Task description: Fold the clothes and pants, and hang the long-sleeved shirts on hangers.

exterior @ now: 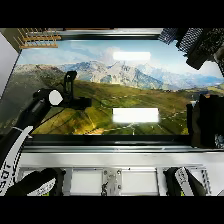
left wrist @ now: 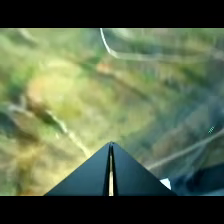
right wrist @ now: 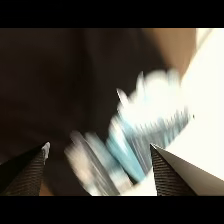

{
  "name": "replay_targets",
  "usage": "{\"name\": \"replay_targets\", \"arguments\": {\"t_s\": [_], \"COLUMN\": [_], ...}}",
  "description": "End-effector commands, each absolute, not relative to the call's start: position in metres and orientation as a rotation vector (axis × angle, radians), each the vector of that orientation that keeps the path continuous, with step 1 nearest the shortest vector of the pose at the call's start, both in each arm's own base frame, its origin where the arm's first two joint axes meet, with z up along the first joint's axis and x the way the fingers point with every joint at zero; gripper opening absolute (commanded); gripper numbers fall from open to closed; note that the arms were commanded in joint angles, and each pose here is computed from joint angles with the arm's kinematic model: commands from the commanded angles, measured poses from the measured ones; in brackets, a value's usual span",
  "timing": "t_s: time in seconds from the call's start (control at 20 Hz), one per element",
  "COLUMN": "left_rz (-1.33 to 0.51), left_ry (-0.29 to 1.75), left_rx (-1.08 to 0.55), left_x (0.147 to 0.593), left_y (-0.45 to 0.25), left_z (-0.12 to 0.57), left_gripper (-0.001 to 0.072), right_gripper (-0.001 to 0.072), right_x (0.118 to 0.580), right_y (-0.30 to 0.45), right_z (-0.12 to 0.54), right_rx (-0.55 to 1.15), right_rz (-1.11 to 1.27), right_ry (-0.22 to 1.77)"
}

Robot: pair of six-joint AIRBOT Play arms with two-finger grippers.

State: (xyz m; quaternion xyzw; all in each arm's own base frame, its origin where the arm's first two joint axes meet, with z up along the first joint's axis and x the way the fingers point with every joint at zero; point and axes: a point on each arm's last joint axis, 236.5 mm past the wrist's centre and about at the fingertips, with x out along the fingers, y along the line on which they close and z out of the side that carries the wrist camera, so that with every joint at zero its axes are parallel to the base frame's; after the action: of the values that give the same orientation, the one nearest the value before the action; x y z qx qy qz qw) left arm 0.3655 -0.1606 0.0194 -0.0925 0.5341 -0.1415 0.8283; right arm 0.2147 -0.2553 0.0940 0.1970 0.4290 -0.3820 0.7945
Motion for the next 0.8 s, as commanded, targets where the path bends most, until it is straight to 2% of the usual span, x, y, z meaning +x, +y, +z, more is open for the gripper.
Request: {"name": "replay_targets", "arguments": {"t_s": [0.0,0.15,0.35,0.55,0.75], "left_rz": [-0.262,-0.268,-0.268,-0.268,-0.268], "left_ry": [1.042,1.02,1.017,1.019,1.009], "left_rx": [-0.252,-0.256,-0.256,-0.253,-0.256], "left_x": [0.375,0.373,0.373,0.373,0.375], "left_y": [-0.144,-0.145,-0.145,-0.144,-0.145], "left_z": [0.047,0.058,0.058,0.058,0.059], "left_gripper": [0.0009,0.0009,0.0009,0.0009,0.0009], "right_gripper": [0.0706,0.0706,0.0706,0.0706,0.0704], "right_x": [0.289,0.354,0.378,0.37,0.365], "right_y": [-0.206,-0.088,0.055,0.141,0.172], "right_z": [0.175,0.183,0.157,0.12,0.094], "right_rx": [0.32,0.336,0.254,0.19,0.169], "right_rz": [-0.523,-0.08,0.318,0.527,0.595], "right_ry": [0.633,0.609,0.727,0.851,0.93]}}
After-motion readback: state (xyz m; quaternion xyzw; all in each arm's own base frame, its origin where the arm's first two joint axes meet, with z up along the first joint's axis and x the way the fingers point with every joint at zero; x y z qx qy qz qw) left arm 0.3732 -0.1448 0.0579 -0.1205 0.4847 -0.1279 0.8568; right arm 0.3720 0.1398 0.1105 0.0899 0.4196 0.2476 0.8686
